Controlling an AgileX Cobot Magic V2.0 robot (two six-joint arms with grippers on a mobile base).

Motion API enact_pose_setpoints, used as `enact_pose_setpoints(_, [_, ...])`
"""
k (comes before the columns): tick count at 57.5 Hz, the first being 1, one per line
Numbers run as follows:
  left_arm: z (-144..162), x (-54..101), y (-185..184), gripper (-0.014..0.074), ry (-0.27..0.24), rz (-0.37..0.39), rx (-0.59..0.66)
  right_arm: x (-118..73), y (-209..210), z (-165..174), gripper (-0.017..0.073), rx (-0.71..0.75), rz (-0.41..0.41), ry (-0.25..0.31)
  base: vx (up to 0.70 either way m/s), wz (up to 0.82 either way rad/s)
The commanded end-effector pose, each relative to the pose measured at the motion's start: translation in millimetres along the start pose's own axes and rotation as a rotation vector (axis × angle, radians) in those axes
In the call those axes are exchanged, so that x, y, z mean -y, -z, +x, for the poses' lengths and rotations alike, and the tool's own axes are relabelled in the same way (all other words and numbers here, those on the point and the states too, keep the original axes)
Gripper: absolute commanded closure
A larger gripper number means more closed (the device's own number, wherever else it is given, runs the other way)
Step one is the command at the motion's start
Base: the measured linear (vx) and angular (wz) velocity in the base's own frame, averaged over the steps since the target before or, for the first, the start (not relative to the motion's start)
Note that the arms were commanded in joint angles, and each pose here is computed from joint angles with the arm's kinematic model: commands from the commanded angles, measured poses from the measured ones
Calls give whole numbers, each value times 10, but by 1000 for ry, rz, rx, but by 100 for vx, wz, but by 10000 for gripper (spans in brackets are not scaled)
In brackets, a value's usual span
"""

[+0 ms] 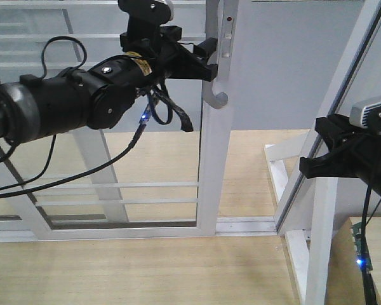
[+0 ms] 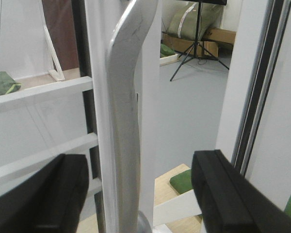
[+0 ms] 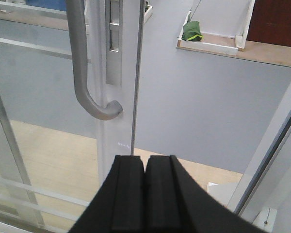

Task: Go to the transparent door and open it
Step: 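Slide the gripped door panel sideways away from the right gripper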

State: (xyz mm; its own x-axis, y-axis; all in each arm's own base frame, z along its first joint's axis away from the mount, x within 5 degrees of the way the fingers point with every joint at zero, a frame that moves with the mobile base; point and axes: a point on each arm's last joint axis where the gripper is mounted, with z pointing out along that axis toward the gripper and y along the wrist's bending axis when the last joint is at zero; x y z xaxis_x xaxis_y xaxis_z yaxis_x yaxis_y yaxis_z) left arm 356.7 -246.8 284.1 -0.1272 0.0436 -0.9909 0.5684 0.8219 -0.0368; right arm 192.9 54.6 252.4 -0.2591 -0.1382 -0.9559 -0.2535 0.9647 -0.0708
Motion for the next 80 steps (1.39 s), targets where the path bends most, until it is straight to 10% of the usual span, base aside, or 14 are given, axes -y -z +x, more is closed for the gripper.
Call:
enact_pose_setpoints(1, [-416,36,-24,24,19,9,142,44,29,-196,563,128,36,11,0,0])
enact_pose_setpoints(44, [-402,-44,-677,59,80,-17,108,35,25,-171,559,99,26,14,0,0])
enact_pose_setpoints(80, [-434,-212,-678,602,147,-56,87,22,22,-136,559,61,12,15,0,0])
